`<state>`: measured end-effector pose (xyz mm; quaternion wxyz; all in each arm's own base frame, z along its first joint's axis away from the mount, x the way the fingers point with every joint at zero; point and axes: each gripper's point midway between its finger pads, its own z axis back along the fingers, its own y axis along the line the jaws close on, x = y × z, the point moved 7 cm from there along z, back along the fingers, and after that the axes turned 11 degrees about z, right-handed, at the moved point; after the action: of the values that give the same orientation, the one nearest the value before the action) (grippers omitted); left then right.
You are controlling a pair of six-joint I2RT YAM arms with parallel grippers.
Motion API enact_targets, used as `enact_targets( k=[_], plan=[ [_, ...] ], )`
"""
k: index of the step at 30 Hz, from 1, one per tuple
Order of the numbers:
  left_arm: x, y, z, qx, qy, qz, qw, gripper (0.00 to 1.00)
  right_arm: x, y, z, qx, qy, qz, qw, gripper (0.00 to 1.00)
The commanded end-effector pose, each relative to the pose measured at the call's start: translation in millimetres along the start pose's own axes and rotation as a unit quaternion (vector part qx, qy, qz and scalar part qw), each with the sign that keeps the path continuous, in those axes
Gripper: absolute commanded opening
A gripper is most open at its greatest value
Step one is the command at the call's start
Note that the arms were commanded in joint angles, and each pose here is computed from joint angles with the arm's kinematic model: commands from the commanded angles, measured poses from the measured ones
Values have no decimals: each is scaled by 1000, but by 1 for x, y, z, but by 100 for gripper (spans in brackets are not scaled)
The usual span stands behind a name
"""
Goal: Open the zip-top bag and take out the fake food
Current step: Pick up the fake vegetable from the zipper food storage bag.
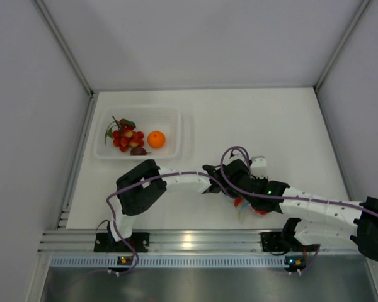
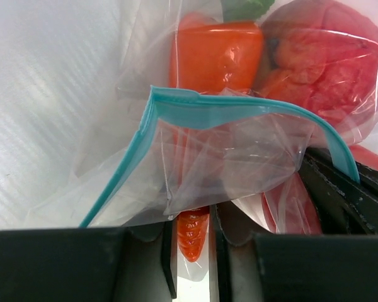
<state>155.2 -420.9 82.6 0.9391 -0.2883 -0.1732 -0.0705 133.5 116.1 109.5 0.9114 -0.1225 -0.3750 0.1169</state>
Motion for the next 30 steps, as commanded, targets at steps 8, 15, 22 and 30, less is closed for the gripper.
enact_targets(
  k=[8,15,22,30],
  plan=[
    [-40,1,40,47,-33,-37,998,0,71,37,18,117,-119,-92,982,0],
    [-21,-1,65,40,-106,8,994,0,68,56,29,152,-140,-94,974,0],
    [-19,-6,73,10,-75,17,997,0,74,61,43,141,-210,-81,964,0],
    [-5,1,83,-26,-27,44,998,0,70,45,39,122,-270,-61,953,0]
  ],
)
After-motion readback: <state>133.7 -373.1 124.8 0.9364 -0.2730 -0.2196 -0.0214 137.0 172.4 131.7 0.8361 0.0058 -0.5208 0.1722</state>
